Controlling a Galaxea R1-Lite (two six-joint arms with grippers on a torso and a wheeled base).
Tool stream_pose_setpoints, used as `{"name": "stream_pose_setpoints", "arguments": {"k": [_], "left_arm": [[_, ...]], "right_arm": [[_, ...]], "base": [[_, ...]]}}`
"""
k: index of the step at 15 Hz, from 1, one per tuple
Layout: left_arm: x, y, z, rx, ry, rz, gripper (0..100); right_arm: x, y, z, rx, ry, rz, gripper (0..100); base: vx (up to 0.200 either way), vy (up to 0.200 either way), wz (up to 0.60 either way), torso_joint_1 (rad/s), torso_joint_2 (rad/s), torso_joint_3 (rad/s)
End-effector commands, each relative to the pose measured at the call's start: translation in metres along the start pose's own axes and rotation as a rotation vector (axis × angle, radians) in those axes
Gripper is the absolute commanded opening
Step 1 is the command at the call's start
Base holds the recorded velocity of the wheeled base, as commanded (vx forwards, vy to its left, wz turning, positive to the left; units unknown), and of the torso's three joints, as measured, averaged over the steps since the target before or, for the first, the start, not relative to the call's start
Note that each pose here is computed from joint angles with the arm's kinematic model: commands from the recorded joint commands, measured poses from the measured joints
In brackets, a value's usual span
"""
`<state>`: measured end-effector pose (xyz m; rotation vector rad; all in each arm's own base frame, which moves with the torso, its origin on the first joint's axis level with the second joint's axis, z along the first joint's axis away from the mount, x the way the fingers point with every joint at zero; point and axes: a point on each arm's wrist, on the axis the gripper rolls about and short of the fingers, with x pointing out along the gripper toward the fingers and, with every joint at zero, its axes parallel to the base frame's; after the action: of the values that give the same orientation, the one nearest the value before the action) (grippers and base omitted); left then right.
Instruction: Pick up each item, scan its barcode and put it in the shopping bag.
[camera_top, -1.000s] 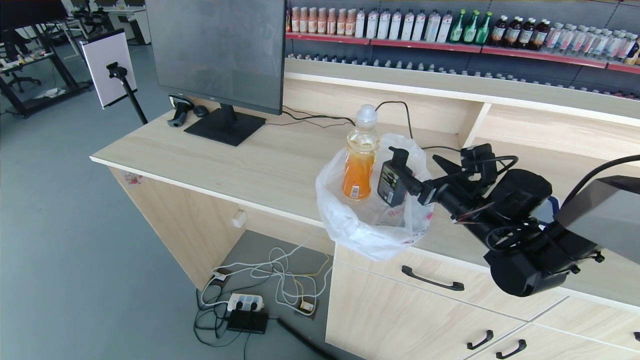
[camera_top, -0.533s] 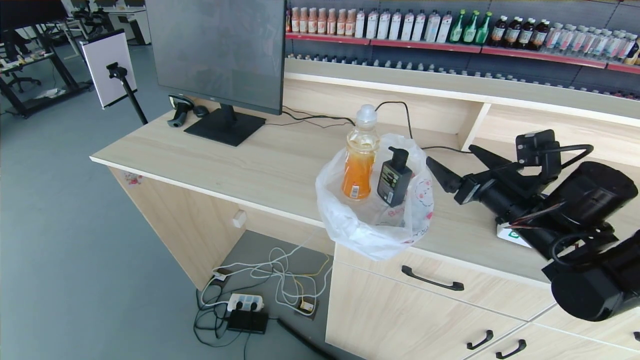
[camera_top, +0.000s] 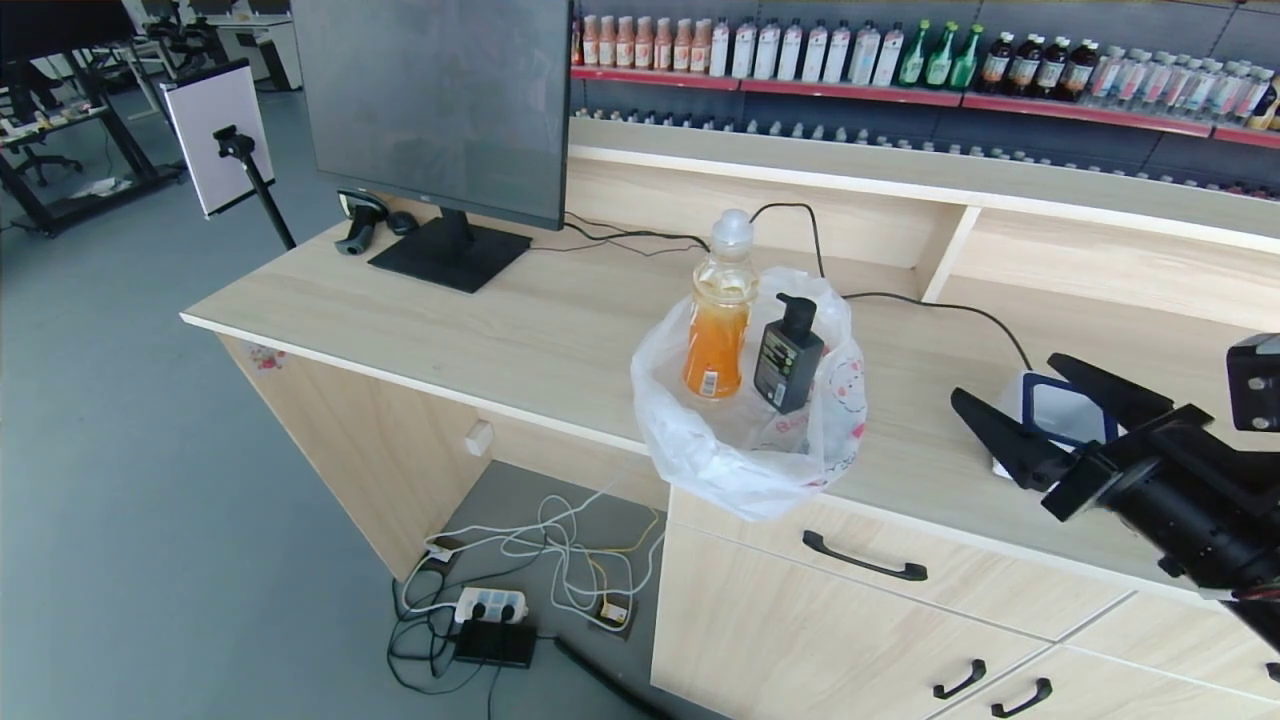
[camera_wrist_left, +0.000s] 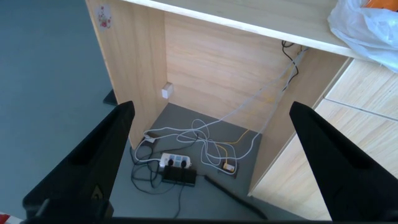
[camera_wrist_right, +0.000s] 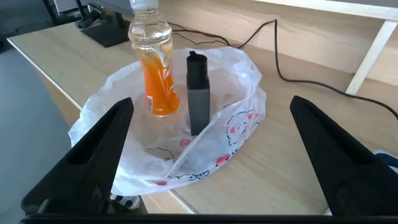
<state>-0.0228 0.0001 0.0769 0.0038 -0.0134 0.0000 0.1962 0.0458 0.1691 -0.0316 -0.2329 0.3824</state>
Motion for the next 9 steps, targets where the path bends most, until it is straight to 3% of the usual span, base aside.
{"name": "stream_pose_setpoints", "arguments": {"k": [1,4,9], "left_arm": [[0.0,0.0,0.0,-0.001,-0.002,0.0,100],[0.0,0.0,0.0,0.001,0.0,0.0,100],[0.0,0.0,0.0,-0.001,0.0,0.0,100]], "right_arm": [[-0.059,0.01,0.011,0.0,-0.029,-0.001,100],[-0.072,0.012,0.022,-0.015,-0.078,0.0,100],[-0.14,0.027,0.012,0.001,0.144,0.042,100]], "base": [[0.0,0.0,0.0,0.0,0.0,0.0],[0.0,0.0,0.0,0.0,0.0,0.0],[0.0,0.0,0.0,0.0,0.0,0.0]]}}
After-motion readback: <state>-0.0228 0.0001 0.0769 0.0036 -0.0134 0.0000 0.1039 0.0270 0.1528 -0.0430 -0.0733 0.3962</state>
